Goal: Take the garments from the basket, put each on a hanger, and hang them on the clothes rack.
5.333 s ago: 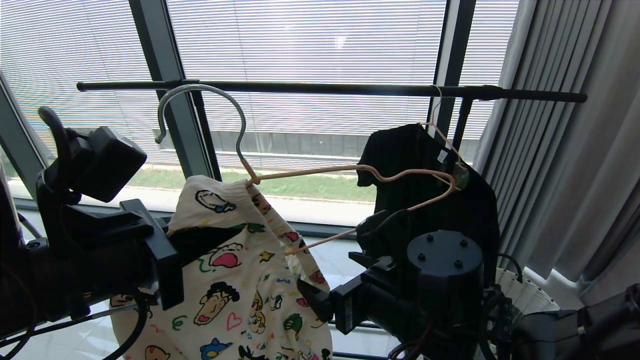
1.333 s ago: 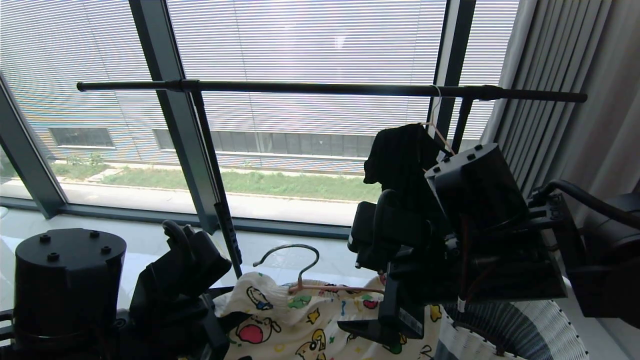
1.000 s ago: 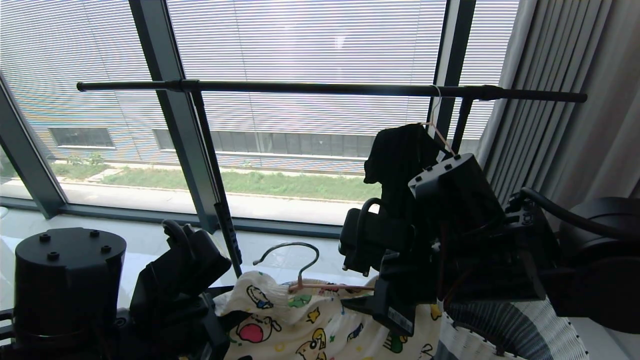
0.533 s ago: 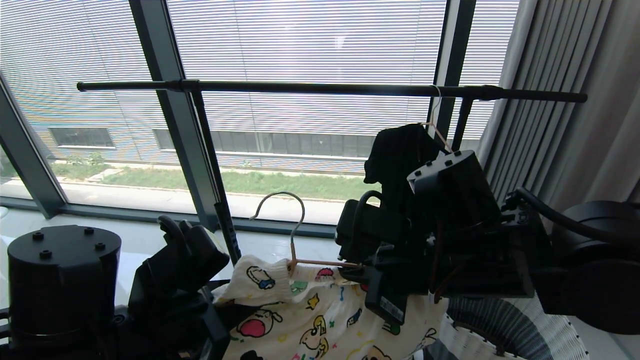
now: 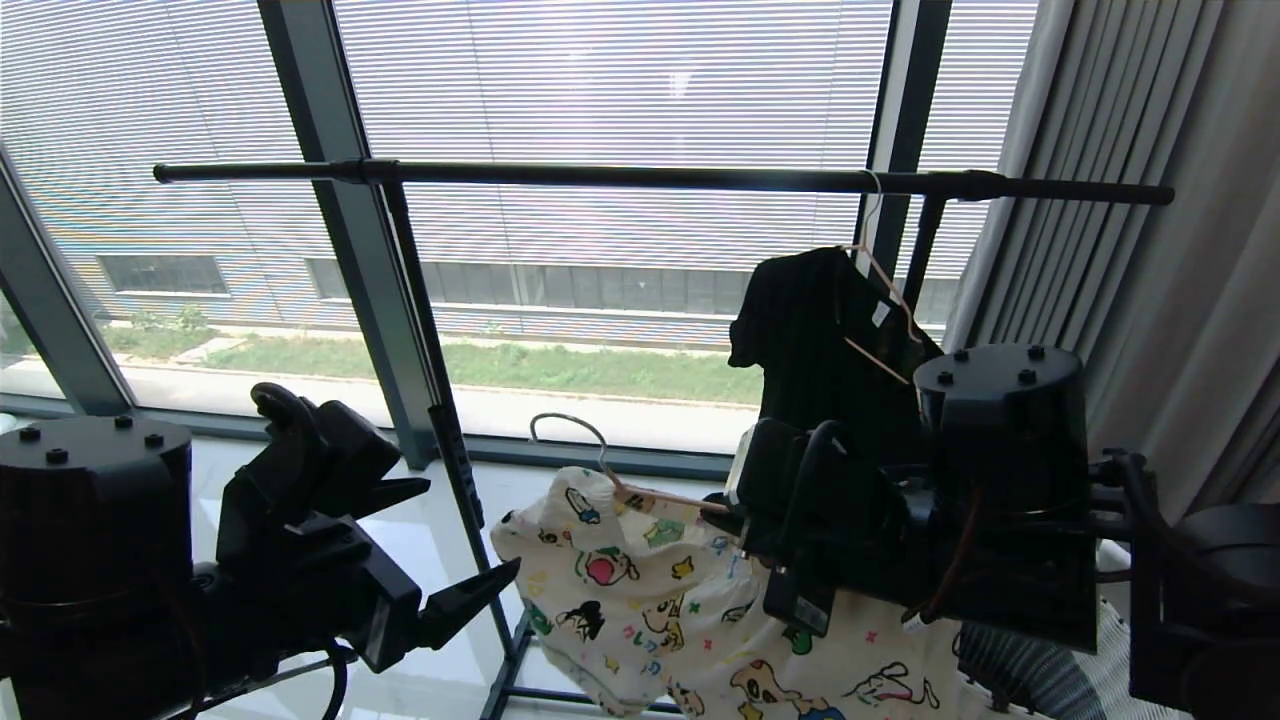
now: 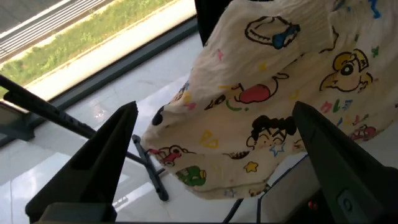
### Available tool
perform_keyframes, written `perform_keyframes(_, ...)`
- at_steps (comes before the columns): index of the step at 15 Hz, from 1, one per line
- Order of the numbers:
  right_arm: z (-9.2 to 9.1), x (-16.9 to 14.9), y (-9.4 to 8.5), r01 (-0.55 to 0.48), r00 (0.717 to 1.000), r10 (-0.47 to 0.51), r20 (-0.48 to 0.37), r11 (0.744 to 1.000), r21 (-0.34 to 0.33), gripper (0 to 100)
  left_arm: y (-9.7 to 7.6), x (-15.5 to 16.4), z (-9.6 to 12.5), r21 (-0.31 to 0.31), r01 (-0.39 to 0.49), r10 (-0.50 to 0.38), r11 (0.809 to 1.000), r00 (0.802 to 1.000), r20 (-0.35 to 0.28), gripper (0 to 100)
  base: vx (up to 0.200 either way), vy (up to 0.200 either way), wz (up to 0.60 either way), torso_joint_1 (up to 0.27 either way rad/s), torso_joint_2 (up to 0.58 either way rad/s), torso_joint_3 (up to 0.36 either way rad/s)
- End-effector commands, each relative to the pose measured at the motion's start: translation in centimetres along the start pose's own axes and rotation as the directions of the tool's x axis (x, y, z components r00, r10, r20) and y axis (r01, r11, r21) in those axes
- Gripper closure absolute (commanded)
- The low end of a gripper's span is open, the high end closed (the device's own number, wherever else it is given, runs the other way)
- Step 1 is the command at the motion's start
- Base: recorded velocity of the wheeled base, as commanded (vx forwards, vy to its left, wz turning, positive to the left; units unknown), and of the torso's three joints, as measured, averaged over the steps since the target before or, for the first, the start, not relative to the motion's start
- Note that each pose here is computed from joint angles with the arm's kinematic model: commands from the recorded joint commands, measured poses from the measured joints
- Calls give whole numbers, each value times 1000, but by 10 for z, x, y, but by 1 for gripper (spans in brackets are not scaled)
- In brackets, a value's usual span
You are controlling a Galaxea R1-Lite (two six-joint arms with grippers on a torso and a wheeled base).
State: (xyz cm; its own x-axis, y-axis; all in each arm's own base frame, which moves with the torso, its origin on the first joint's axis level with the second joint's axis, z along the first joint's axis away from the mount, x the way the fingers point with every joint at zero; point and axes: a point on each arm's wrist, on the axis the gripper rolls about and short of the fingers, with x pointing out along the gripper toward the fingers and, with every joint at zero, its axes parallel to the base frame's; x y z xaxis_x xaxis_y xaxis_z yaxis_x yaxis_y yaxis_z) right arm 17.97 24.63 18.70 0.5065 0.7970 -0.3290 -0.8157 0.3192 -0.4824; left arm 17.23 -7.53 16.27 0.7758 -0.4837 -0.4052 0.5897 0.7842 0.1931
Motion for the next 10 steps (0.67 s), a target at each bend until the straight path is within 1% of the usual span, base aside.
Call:
perform_keyframes(1, -19, -14, -9, 67, 998, -68, -3, 998, -19, 100, 13, -5, -6, -31, -70, 70, 997, 997, -11, 0, 0, 0, 0, 0, 0, 0)
perform_keyframes(2, -20, -15, -12, 85, 996, -85, 5, 996, -22, 100, 13, -5, -8, -33, -76, 76, 997, 997, -16, 0, 0, 0, 0, 0, 0, 0)
perform_keyframes(3, -24, -16, -21, 127, 992, -126, 17, 991, -31, 100, 13, -7, -11, -35, -80, 79, 996, 997, -18, 0, 0, 0, 0, 0, 0, 0)
perform_keyframes(4, -25, -17, -25, 142, 990, -141, 26, 989, -29, 100, 13, -6, -12, -35, -80, 79, 996, 997, -18, 0, 0, 0, 0, 0, 0, 0)
perform_keyframes(5, -25, -18, -29, 148, 988, -147, 44, 989, -28, 100, 14, -4, -14, -39, -82, 81, 996, 996, -31, 0, 0, 0, 0, 0, 0, 0)
perform_keyframes(8, -25, -25, -41, 144, 984, -142, 107, 989, -15, 100, 29, 9, -31, -88, -122, 112, 989, 987, -116, 0, 0, 0, 0, 0, 0, 0)
perform_keyframes(9, -24, -29, -44, 129, 983, -129, 133, 992, 4, 100, 35, 18, -35, -101, -103, 92, 990, 990, -109, 0, 0, 0, 0, 0, 0, 0)
perform_keyframes(10, -21, -33, -45, 119, 980, -122, 154, 992, 34, 100, 38, 25, -36, -107, -56, 48, 993, 996, -76, 0, 0, 0, 0, 0, 0, 0)
